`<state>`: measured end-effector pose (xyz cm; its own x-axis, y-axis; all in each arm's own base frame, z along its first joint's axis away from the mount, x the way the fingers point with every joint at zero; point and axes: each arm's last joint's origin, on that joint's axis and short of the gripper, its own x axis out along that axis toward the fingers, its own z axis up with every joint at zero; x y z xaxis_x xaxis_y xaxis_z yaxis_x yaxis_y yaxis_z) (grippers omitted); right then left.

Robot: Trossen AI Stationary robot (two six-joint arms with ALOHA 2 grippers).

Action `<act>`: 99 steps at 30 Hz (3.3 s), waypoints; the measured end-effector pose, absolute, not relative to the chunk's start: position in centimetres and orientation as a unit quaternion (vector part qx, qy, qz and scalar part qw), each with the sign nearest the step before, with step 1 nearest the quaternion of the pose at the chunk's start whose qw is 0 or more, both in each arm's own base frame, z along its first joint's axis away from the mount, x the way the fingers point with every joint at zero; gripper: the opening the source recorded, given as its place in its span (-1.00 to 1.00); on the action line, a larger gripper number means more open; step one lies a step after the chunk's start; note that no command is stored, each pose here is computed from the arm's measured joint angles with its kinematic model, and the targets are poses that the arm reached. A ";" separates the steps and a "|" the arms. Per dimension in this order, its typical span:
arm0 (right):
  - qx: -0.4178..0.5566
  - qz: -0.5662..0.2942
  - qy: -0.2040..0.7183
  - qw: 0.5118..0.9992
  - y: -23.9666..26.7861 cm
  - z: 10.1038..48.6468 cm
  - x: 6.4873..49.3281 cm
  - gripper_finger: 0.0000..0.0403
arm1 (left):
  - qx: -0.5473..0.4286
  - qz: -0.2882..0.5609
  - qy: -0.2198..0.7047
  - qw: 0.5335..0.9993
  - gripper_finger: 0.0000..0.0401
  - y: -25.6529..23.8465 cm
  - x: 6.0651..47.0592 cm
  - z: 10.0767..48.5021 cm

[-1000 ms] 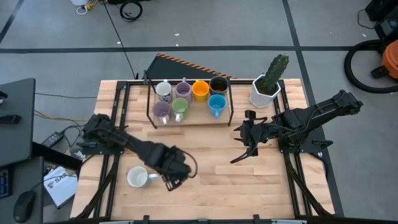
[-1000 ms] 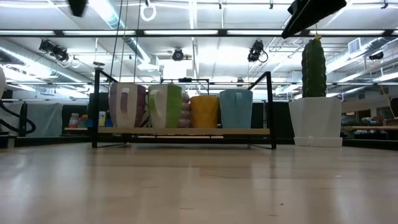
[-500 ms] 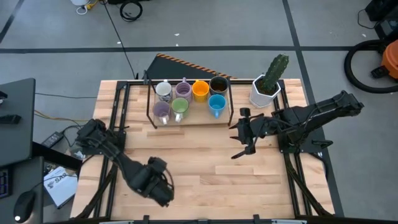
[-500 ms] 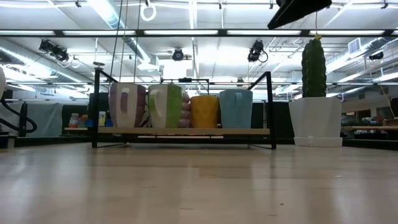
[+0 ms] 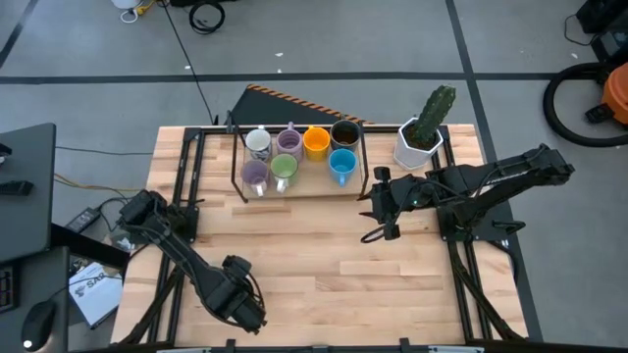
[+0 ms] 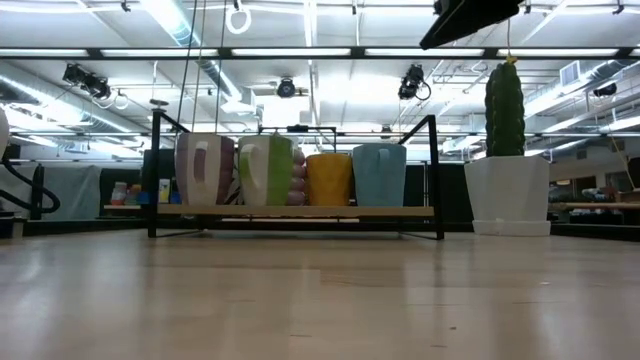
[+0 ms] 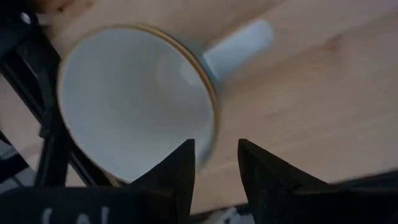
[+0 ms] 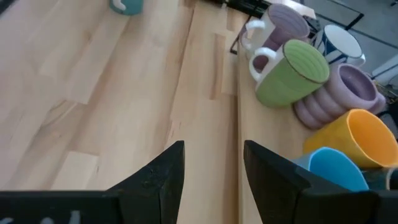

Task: Place coffee mugs
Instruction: Put the blue and white mug on the shelf

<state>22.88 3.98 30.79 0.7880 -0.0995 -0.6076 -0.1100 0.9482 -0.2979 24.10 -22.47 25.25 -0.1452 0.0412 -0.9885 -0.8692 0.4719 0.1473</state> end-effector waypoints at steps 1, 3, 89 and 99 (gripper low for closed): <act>-0.159 0.005 0.324 0.933 4.0 30.8 22.9 -0.15 | -0.315 0.401 0.645 0.569 -0.36 -22.4 24.0 25.0; -0.155 0.012 0.322 0.934 3.9 30.8 22.9 -0.15 | -0.298 0.400 0.652 0.571 -0.36 -22.2 23.8 24.4; -0.123 -0.163 0.329 0.922 1.1 30.2 22.8 -0.15 | 0.398 -0.167 0.587 0.685 -0.82 8.1 38.3 27.1; -0.123 -0.160 0.330 0.922 1.1 30.1 22.8 -0.15 | 0.396 -0.156 0.587 0.689 -0.81 8.9 38.3 27.1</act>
